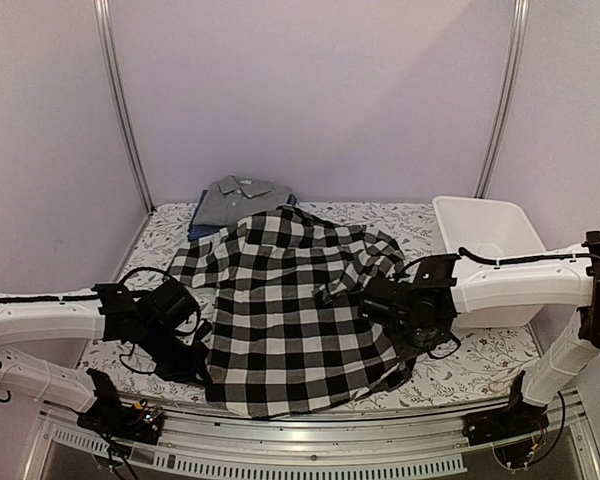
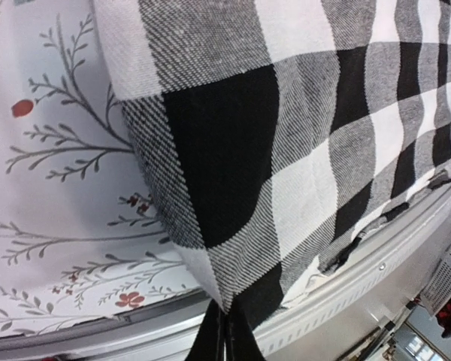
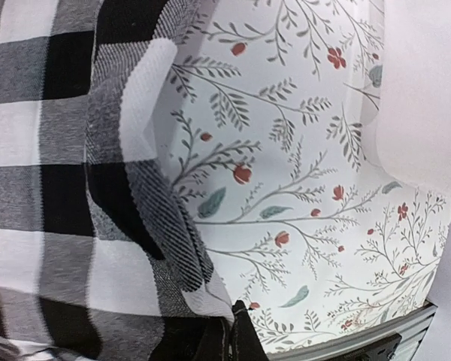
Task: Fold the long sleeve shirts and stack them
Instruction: Flatten out the crumpled shirt at the center of the board, then adjust the sleeve at the center of the board.
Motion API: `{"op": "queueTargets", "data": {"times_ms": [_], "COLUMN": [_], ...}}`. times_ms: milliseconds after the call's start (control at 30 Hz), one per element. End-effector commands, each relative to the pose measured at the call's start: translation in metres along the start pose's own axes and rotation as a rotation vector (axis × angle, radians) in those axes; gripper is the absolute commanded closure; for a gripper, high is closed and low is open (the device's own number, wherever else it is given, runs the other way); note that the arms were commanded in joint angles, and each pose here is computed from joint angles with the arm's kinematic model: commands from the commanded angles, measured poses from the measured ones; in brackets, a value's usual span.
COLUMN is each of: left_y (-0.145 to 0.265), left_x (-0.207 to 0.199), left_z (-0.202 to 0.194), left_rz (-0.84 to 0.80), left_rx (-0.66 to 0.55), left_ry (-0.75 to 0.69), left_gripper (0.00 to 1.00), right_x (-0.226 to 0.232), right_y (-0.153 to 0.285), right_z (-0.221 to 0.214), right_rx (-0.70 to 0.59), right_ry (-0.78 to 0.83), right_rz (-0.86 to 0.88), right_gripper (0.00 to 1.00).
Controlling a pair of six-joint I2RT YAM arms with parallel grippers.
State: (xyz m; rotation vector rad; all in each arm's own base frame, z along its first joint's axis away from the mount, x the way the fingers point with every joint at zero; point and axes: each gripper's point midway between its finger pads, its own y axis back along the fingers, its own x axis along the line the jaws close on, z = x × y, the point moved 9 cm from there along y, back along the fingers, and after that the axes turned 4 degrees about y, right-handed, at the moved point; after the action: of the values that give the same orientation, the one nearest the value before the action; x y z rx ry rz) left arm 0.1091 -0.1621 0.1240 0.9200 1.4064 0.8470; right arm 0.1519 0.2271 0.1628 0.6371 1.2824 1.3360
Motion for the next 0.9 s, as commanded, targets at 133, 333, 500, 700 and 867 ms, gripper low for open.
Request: {"op": "queueTargets", "data": {"times_ms": [133, 333, 500, 700, 867], "left_y": [0.027, 0.028, 0.051, 0.09, 0.103], "left_x": [0.018, 0.016, 0.003, 0.007, 0.034], "left_z": [-0.021, -0.025, -0.003, 0.06, 0.13], "left_rz": [0.144, 0.087, 0.103, 0.099, 0.1], "left_rx": [0.145, 0.183, 0.066, -0.187, -0.414], "left_ry": [0.006, 0.002, -0.026, 0.032, 0.157], "left_gripper": [1.0, 0.79, 0.51, 0.46, 0.45], "right_x": [-0.019, -0.009, -0.003, 0.016, 0.021], "right_y": [-0.013, -0.004, 0.035, 0.052, 0.037], "right_z": [-0.067, -0.079, -0.04, 0.024, 0.09], "right_rx": [0.198, 0.205, 0.069, -0.084, -0.217], "right_ry": [-0.009, -0.012, -0.039, -0.042, -0.108], "right_rz": [0.018, 0.084, 0.12, 0.178, 0.249], "right_gripper": [1.0, 0.82, 0.48, 0.34, 0.28]}}
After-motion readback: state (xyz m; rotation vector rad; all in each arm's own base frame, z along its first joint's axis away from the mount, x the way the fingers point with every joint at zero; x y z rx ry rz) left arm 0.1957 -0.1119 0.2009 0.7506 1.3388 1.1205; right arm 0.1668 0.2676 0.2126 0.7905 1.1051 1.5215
